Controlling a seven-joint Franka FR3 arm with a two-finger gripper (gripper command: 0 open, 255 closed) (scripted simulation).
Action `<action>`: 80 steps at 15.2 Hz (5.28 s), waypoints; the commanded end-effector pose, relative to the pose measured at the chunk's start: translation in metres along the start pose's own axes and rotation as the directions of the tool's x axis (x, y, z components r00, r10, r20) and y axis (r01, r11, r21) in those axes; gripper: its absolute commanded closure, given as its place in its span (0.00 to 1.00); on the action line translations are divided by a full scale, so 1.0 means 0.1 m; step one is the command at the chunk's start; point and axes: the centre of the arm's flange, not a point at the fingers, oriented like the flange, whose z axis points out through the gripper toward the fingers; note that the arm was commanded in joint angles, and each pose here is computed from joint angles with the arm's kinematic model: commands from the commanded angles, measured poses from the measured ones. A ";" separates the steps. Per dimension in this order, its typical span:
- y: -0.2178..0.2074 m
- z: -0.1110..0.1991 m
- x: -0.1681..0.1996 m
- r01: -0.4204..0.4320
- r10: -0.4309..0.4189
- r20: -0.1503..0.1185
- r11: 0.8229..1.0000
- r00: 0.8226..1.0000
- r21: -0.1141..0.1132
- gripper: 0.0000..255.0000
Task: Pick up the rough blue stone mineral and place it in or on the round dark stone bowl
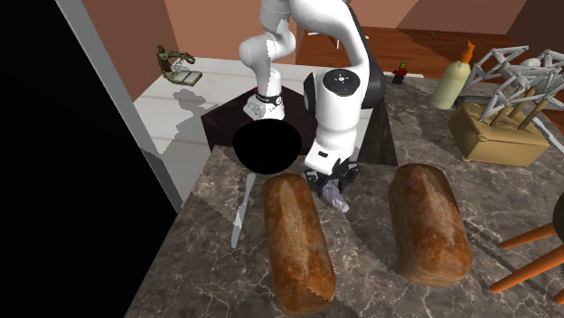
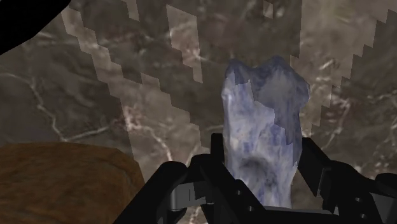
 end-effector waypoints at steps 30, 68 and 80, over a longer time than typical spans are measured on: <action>-0.11 -1.42 0.03 0.000 0.000 0.000 1.000 1.000 0.000 1.00; 1.53 -1.13 -1.58 0.000 0.000 0.000 1.000 1.000 0.000 1.00; 1.53 -1.26 -1.58 0.000 0.000 0.000 1.000 1.000 0.000 0.00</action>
